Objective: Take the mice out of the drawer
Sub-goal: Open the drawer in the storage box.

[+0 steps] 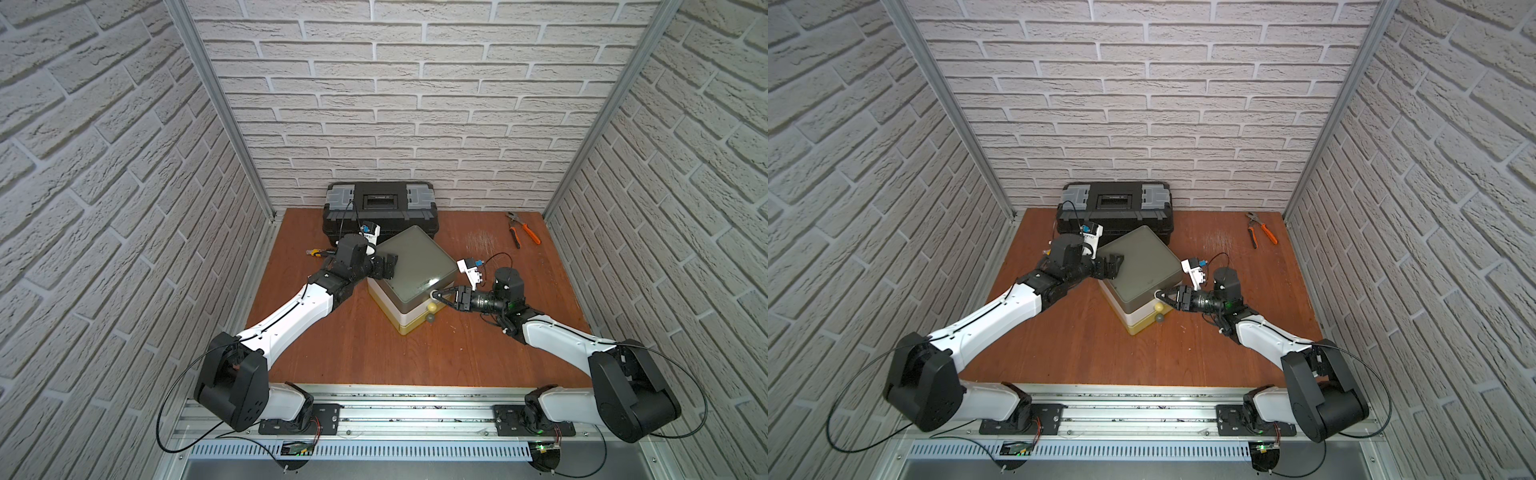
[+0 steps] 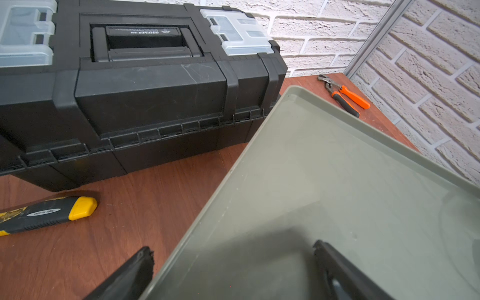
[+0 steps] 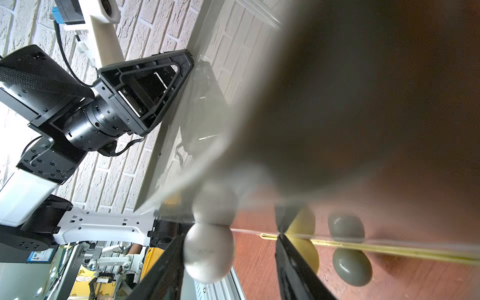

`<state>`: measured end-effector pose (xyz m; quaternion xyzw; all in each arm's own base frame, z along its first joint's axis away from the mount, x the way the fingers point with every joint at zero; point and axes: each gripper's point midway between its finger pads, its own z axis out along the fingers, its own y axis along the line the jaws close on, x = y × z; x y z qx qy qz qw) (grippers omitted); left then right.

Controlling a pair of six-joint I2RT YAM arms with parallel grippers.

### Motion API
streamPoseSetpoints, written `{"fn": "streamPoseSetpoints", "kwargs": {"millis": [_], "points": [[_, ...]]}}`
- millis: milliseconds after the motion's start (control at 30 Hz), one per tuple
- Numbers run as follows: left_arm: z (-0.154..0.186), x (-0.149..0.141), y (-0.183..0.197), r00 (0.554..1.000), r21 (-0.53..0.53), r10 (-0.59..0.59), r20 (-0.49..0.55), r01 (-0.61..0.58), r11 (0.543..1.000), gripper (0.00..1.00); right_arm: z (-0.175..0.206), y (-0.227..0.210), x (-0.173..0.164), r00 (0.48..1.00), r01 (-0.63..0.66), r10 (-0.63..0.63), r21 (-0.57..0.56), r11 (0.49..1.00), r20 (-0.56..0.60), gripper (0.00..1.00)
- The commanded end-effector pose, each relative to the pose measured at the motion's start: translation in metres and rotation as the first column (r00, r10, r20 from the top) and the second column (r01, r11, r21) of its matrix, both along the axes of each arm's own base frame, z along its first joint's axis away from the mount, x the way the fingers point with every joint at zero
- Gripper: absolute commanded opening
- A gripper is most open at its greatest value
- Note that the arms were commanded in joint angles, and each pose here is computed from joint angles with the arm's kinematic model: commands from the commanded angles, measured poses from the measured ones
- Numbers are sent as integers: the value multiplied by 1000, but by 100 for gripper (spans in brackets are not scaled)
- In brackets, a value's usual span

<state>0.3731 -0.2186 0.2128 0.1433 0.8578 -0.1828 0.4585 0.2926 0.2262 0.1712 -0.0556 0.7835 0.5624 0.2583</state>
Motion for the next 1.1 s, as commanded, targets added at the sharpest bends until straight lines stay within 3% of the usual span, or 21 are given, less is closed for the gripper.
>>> {"fn": "streamPoseSetpoints", "kwargs": {"millis": [0,200,300,333,433,533,667,833,933,1067], "points": [[-80,-40,7,966,172,-50,-254,96,980,98,24,16,10,994,-43,40,31,999,104,52],[-82,-38,10,968,185,-28,-251,77,980,98,25,23,15,994,-63,58,44,997,91,37],[-81,-35,13,969,197,-1,-246,51,979,98,20,24,16,995,-64,61,41,997,75,9],[-83,-33,15,968,208,11,-250,42,977,98,18,24,16,996,-62,59,37,997,68,6],[-88,-29,21,964,251,52,-261,16,968,93,13,23,16,997,-58,56,23,998,55,6],[-89,-27,21,962,258,59,-268,13,966,72,10,22,14,997,-59,58,9,998,51,6],[-87,-30,16,962,237,28,-271,38,971,55,10,21,12,996,-64,65,-11,998,54,6],[-89,-33,20,958,252,28,-284,46,967,22,6,13,8,997,-67,68,-38,997,39,5],[-90,-34,26,957,259,48,-286,29,966,16,2,4,3,998,-59,60,-52,997,24,5],[-92,-33,37,953,270,89,-288,-8,963,15,-4,-13,-4,1000,-31,32,-84,996,1,5]]}}
